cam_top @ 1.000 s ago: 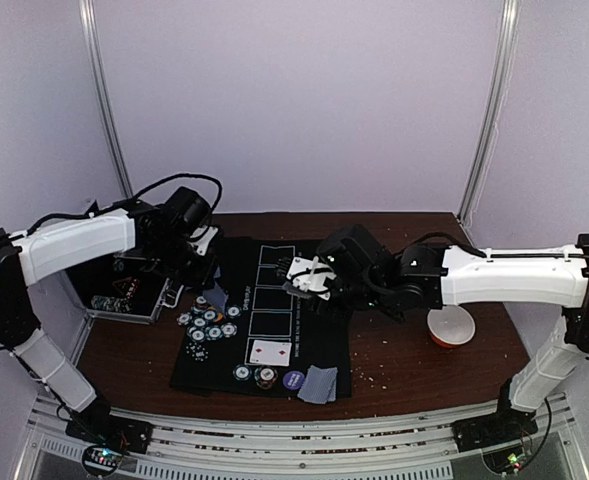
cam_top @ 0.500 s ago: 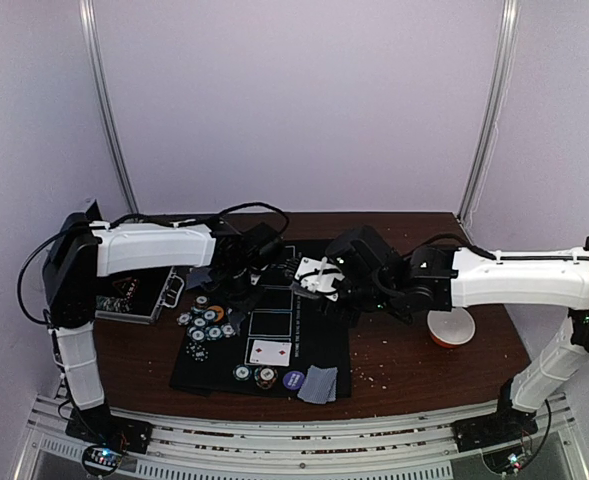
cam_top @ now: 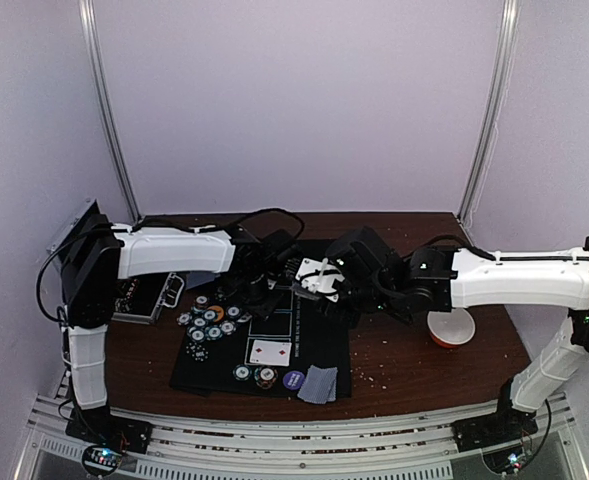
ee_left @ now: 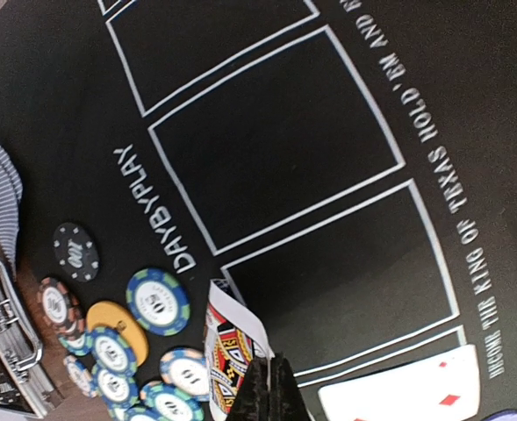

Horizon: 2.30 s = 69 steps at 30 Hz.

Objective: Distribute texas hold em gaming equipment
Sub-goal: Flop the poker card into the community card area, then adjust the poker card in the community card area.

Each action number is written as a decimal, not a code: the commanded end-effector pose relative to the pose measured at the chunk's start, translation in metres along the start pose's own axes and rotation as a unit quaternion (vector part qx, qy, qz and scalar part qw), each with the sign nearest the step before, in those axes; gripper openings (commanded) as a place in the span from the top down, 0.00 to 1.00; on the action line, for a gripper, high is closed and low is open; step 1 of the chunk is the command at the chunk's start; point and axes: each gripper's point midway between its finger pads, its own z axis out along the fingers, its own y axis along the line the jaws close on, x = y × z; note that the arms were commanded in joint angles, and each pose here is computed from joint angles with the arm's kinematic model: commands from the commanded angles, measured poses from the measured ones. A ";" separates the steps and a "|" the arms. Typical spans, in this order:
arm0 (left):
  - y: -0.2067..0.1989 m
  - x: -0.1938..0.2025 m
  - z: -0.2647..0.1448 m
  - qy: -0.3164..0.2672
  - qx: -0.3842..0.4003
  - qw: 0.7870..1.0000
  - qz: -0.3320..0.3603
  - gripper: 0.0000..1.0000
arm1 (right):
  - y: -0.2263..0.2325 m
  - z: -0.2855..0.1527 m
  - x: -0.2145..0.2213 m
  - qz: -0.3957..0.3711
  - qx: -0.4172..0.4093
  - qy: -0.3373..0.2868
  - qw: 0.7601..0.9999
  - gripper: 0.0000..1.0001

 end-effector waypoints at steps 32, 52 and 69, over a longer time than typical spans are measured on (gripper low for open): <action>-0.050 -0.048 -0.003 -0.045 0.215 0.970 -0.105 0.54 | -0.012 -0.015 0.003 0.014 0.018 -0.004 1.000 0.55; 0.027 0.016 0.053 0.010 0.149 0.978 -0.143 0.92 | -0.012 -0.014 0.001 0.010 0.016 -0.004 1.000 0.55; 0.004 0.039 0.037 0.022 0.176 0.977 -0.117 0.92 | -0.008 -0.009 0.001 0.006 0.011 -0.002 1.000 0.55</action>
